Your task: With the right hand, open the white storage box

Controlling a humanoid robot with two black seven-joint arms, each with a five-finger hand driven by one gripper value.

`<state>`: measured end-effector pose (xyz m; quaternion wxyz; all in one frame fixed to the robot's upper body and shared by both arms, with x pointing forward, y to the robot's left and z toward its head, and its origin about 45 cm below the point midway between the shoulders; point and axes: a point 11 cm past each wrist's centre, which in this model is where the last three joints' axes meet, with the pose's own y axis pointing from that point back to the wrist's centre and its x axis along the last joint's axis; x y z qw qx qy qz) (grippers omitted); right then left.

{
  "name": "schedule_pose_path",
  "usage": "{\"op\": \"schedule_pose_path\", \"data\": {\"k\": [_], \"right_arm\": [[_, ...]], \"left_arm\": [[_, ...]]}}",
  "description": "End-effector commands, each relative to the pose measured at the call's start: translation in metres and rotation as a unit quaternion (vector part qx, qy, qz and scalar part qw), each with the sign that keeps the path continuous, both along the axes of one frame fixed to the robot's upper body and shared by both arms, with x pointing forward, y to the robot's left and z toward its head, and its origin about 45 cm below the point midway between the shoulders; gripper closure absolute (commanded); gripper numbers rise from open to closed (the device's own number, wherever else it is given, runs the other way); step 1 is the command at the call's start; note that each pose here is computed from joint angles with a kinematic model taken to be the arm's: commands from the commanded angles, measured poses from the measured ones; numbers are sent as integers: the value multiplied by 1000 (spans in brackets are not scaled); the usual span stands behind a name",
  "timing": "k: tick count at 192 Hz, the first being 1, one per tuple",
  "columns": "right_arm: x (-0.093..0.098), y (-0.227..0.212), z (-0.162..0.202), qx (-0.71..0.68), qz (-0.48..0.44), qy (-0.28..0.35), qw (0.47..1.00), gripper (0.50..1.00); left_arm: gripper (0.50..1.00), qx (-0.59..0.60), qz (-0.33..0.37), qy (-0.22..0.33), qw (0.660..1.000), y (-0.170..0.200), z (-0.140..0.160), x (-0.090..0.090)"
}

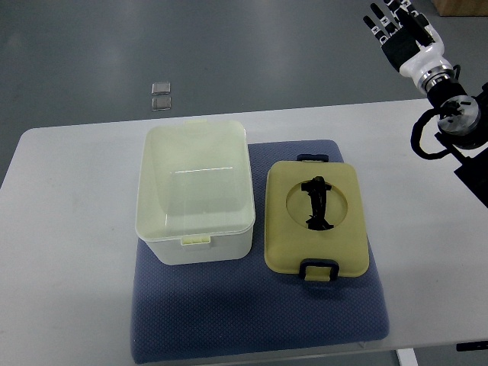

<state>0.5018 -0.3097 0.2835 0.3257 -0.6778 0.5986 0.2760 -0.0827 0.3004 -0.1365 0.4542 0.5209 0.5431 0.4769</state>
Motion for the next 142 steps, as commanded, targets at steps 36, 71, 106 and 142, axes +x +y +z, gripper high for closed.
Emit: {"op": "schedule_pose_path", "data": {"k": [36,71,106,142], "right_arm": [[-15,18,-34,60,17,-5,998,566],[-16,23,-40,60,18,3,998,566],[-16,26,-41,57,25,1,998,566],[-16,26,-42,55,25,3,998,566]], "left_arm": [[500,0,-1,0,1000,0,0,0],[500,0,-1,0,1000,0,0,0],[500,0,-1,0,1000,0,0,0],[500,0,-1,0,1000,0,0,0]]}}
